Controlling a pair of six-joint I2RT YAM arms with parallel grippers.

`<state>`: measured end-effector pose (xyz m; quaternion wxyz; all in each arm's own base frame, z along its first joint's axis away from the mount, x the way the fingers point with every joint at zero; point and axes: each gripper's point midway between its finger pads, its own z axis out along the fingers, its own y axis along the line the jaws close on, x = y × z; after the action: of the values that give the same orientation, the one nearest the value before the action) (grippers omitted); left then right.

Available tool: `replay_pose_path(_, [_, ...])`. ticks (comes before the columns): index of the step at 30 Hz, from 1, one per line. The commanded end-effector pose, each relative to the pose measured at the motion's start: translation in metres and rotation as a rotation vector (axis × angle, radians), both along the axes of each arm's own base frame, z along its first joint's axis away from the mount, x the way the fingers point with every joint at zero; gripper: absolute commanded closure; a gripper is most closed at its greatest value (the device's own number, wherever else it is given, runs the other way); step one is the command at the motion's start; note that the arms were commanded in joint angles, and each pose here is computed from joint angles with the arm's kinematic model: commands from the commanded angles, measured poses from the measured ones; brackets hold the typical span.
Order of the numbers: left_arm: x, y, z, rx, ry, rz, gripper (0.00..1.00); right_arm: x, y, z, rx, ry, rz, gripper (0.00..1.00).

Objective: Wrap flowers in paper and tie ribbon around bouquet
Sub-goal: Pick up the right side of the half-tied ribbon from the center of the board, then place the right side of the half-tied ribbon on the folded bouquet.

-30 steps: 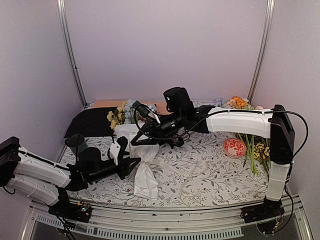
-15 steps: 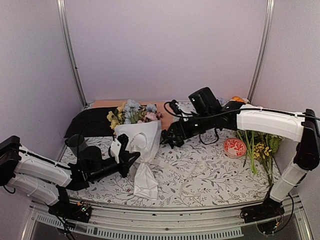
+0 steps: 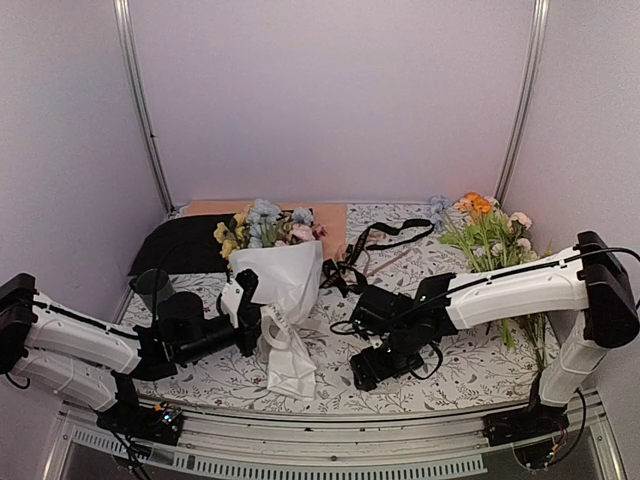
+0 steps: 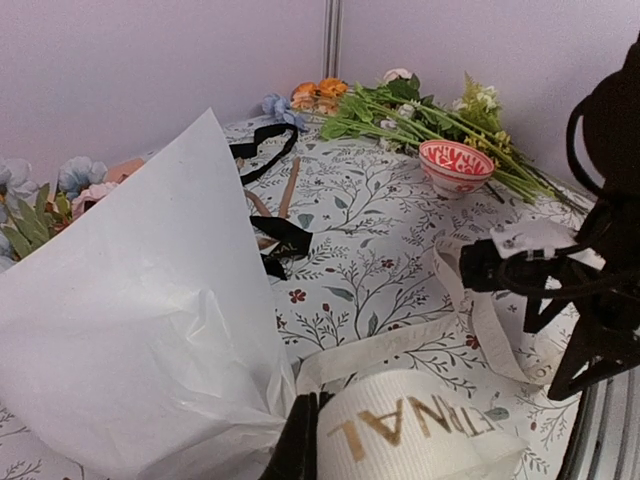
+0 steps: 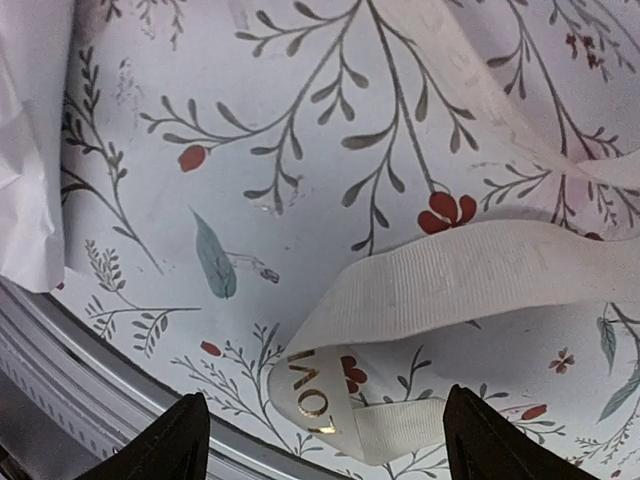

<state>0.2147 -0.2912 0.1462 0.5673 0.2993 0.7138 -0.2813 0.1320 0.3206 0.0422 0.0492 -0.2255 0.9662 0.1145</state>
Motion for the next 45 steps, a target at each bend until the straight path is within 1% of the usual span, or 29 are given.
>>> replay_pose_path(1, [-0.004, -0.012, 0.009, -0.011, -0.013, -0.038, 1.0, -0.007, 0.002, -0.027, -0.026, 0.054, -0.038, 0.22])
replay_pose_path(2, [-0.004, -0.013, 0.007, -0.007, -0.01, -0.04, 1.0, -0.006, -0.002, -0.034, -0.053, 0.052, -0.042, 0.3])
replay_pose_path(3, [-0.004, -0.014, 0.007, -0.006, -0.009, -0.042, 1.0, -0.005, -0.005, -0.039, -0.072, 0.047, -0.045, 0.4])
replay_pose_path(7, [-0.007, -0.015, 0.004, 0.007, -0.003, -0.055, 1.0, 0.004, -0.01, -0.04, -0.107, 0.012, -0.05, 0.9])
replay_pose_path(8, [-0.009, -0.015, 0.004, 0.012, -0.005, -0.059, 1.0, 0.007, -0.011, -0.036, -0.102, 0.007, -0.052, 0.98])
replay_pose_path(11, [-0.013, -0.015, 0.004, 0.016, -0.017, -0.068, 1.0, 0.033, -0.006, -0.006, -0.022, -0.041, -0.074, 1.0])
replay_pose_path(12, [-0.014, -0.015, 0.004, 0.016, -0.021, -0.071, 1.0, 0.045, 0.003, 0.013, 0.031, -0.071, -0.073, 1.0])
replay_pose_path(13, [-0.015, -0.015, 0.003, 0.018, -0.024, -0.073, 1.0, 0.058, 0.017, 0.037, 0.092, -0.12, -0.03, 1.0])
replay_pose_path(14, [-0.016, -0.015, 0.002, 0.021, -0.026, -0.078, 1.0, 0.07, 0.04, 0.071, 0.175, -0.175, 0.008, 1.0])
replay_pose_path(16, [-0.019, -0.016, 0.001, 0.027, -0.03, -0.089, 1.0, 0.082, 0.085, 0.141, 0.339, -0.271, 0.176, 1.0])
replay_pose_path(19, [-0.025, -0.019, -0.001, 0.037, -0.038, -0.107, 1.0, 0.086, 0.145, 0.245, 0.593, -0.403, 0.349, 1.0])
replay_pose_path(21, [-0.029, -0.019, -0.003, 0.041, -0.044, -0.114, 1.0, 0.088, 0.172, 0.304, 0.743, -0.491, 0.423, 1.0])
replay_pose_path(23, [-0.034, -0.018, -0.005, 0.048, -0.054, -0.124, 1.0, 0.09, 0.195, 0.342, 0.865, -0.551, 0.459, 1.0])
replay_pose_path(26, [-0.041, -0.022, -0.007, 0.068, -0.067, -0.15, 1.0, 0.086, 0.23, 0.363, 1.028, -0.562, 0.497, 1.0])
replay_pose_path(28, [-0.044, -0.024, -0.008, 0.075, -0.074, -0.164, 1.0, 0.079, 0.254, 0.364, 1.129, -0.53, 0.506, 1.0])
replay_pose_path(31, [-0.047, -0.028, -0.011, 0.092, -0.076, -0.177, 1.0, 0.065, 0.292, 0.354, 1.206, -0.483, 0.532, 1.0])
replay_pose_path(34, [-0.05, -0.031, -0.014, 0.098, -0.072, -0.188, 1.0, 0.046, 0.315, 0.34, 1.232, -0.422, 0.579, 1.0])
replay_pose_path(37, [-0.049, -0.031, -0.016, 0.103, -0.068, -0.183, 1.0, 0.035, 0.325, 0.312, 1.17, -0.378, 0.582, 1.0])
replay_pose_path(38, [-0.049, -0.031, -0.016, 0.105, -0.068, -0.18, 1.0, 0.034, 0.325, 0.302, 1.135, -0.37, 0.579, 0.97])
replay_pose_path(39, [-0.049, -0.031, -0.017, 0.105, -0.068, -0.18, 1.0, 0.034, 0.324, 0.295, 1.108, -0.374, 0.577, 0.89])
replay_pose_path(40, [-0.049, -0.031, -0.017, 0.105, -0.069, -0.181, 1.0, 0.034, 0.322, 0.29, 1.085, -0.37, 0.574, 0.77])
replay_pose_path(42, [-0.049, -0.032, -0.016, 0.104, -0.07, -0.182, 1.0, 0.038, 0.316, 0.283, 1.04, -0.383, 0.56, 0.55])
replay_pose_path(44, [-0.05, -0.032, -0.017, 0.102, -0.064, -0.184, 1.0, 0.045, 0.308, 0.282, 0.988, -0.424, 0.537, 0.35])
replay_pose_path(45, [-0.05, -0.032, -0.017, 0.099, -0.062, -0.186, 1.0, 0.049, 0.303, 0.286, 0.964, -0.454, 0.525, 0.22])
